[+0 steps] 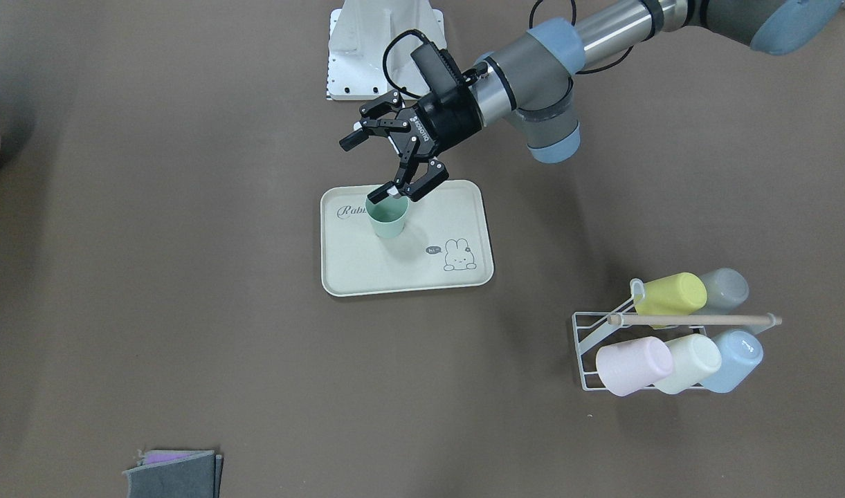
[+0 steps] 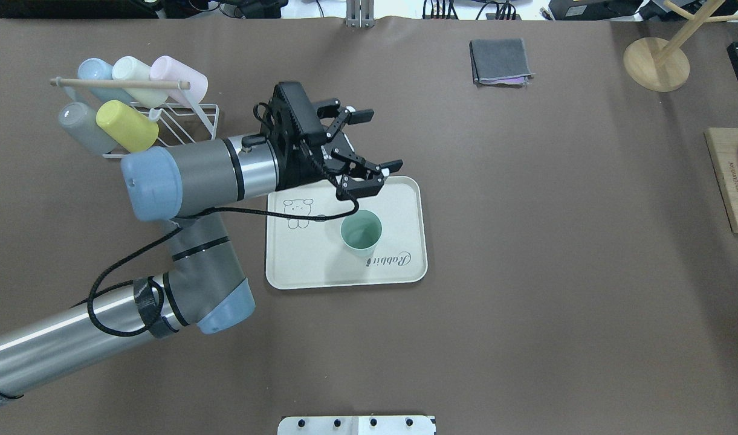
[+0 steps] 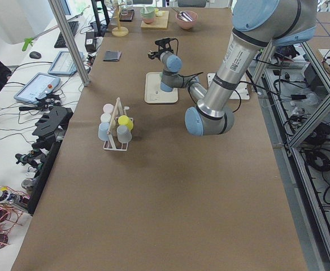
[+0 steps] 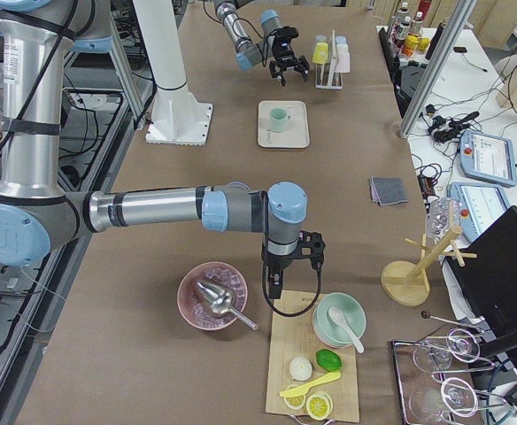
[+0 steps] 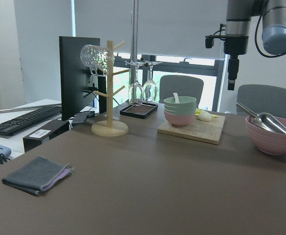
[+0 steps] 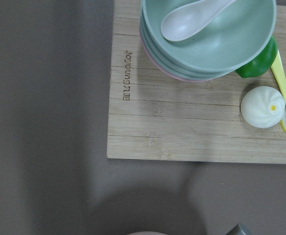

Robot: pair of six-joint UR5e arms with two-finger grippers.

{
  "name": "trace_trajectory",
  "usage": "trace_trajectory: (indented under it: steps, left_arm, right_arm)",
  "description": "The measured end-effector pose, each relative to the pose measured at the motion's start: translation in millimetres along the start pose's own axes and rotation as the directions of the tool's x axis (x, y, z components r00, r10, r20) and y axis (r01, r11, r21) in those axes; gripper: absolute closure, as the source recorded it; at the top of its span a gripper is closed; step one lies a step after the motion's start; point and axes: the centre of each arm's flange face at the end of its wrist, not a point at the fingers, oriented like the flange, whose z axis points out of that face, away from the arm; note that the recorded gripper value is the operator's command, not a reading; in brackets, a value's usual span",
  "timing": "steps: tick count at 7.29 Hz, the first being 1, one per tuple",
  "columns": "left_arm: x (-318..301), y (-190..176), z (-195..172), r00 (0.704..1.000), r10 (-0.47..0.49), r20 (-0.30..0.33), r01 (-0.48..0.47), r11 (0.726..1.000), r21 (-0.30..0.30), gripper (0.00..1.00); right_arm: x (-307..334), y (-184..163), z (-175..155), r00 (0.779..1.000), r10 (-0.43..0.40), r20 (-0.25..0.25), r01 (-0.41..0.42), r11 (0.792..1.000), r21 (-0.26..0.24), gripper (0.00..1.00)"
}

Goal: Pick up and place green cup on tray

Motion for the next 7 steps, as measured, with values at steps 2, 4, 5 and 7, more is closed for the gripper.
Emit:
trace_trajectory:
  steps: [2,4,5,7]
  left_arm:
    - [-38.7,-64.7,-16.5,0.989,0.018,0.147,-0.002,0.994,-0.112,0.02]
    - [-89.0,-101.7,-41.5,0.951,0.040,0.307,0.038,0.970,-0.242,0.02]
    - [-118.7,-119.1,-65.6,0.912,0.057,0.406,0.086,0.942,-0.325,0.02]
    - [-196.9,-127.8,-124.8,0.780,0.103,0.617,0.256,0.847,-0.465,0.02]
  right_arm:
    - [0.1,0.0,0.0,1.000,0.000,-0.001,0.000,1.000,0.000,0.00]
    - [-0.1,-0.1,0.4,1.000,-0.001,-0.001,0.001,1.000,-0.001,0.00]
    - [-0.2,-0.1,0.5,1.000,-0.001,-0.001,0.001,1.000,-0.001,0.00]
    - [-1.7,-0.8,-0.2,1.000,0.000,0.009,0.000,1.000,0.000,0.00]
